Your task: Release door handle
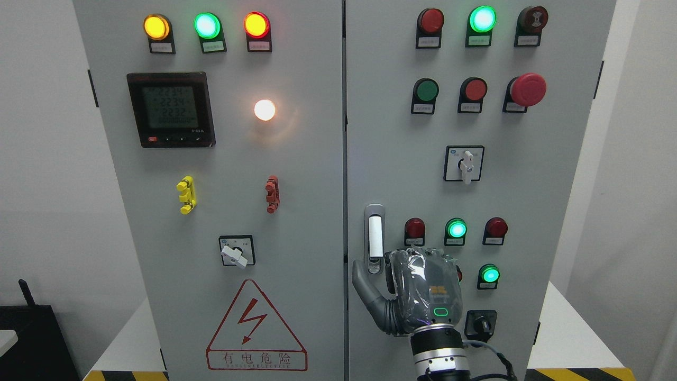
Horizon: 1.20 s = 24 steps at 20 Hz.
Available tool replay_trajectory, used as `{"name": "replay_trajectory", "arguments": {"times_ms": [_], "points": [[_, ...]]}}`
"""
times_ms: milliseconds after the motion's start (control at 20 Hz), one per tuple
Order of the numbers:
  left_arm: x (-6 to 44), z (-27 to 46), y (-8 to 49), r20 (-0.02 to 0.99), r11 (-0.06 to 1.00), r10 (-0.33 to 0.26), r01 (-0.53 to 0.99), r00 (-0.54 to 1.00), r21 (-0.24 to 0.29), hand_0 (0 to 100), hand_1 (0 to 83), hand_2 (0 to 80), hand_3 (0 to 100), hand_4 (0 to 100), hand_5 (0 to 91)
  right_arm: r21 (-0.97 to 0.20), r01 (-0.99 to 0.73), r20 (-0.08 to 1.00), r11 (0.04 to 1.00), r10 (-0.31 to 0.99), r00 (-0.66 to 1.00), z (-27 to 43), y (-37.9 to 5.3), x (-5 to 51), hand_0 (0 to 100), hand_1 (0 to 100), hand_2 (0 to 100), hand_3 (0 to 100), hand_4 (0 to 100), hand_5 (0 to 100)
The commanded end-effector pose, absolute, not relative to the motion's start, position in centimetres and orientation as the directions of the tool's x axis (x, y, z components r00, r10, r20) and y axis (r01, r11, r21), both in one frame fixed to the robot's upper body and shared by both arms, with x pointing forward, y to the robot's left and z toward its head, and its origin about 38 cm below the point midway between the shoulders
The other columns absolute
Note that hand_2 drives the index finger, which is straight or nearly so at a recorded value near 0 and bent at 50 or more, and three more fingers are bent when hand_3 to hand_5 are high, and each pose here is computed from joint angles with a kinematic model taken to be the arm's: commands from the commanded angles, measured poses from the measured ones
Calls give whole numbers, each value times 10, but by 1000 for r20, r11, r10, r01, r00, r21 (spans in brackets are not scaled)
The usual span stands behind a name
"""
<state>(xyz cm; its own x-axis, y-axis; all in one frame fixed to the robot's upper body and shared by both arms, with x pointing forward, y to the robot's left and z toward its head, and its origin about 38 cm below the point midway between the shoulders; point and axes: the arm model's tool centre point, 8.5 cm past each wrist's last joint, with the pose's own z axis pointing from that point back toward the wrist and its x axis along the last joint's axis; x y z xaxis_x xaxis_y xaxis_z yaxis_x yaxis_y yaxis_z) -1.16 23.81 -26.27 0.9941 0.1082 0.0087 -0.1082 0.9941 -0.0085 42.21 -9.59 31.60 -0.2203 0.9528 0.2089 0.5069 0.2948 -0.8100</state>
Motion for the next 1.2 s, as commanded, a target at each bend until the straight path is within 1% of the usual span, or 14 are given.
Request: {"name": "replay_trajectory", "arguments": {"times_ms": [0, 200, 451, 601, 1153], "points": [[5, -263, 238, 34, 992, 123, -122, 992, -12, 120, 389, 0, 0, 0, 0, -814, 504, 207, 288, 955, -211, 317, -97, 428, 409, 13, 1000, 1000, 1000, 974], [5, -263, 238, 34, 992, 123, -122, 992, -12, 120, 389, 0, 0, 0, 0, -816, 504, 206, 284, 957, -206, 317, -98, 430, 406, 44, 1000, 1000, 1000, 973], [5, -263, 239, 34, 992, 123, -122, 992, -11, 120, 389, 0, 0, 0, 0, -816, 504, 210, 284, 957, -199, 317, -100, 431, 436, 77, 1000, 1000, 1000, 972], [5, -263, 238, 34, 992, 123, -122, 992, -12, 120, 389, 0, 0, 0, 0, -814, 506, 215, 285, 957, -192, 317, -103, 431, 455, 80, 1000, 1000, 1000, 972], [5, -263, 239, 34, 992, 123, -122, 992, -10, 120, 389, 0, 0, 0, 0, -811, 510, 225, 287, 957, -181, 317, -109, 431, 474, 97, 1000, 1000, 1000, 971]]}}
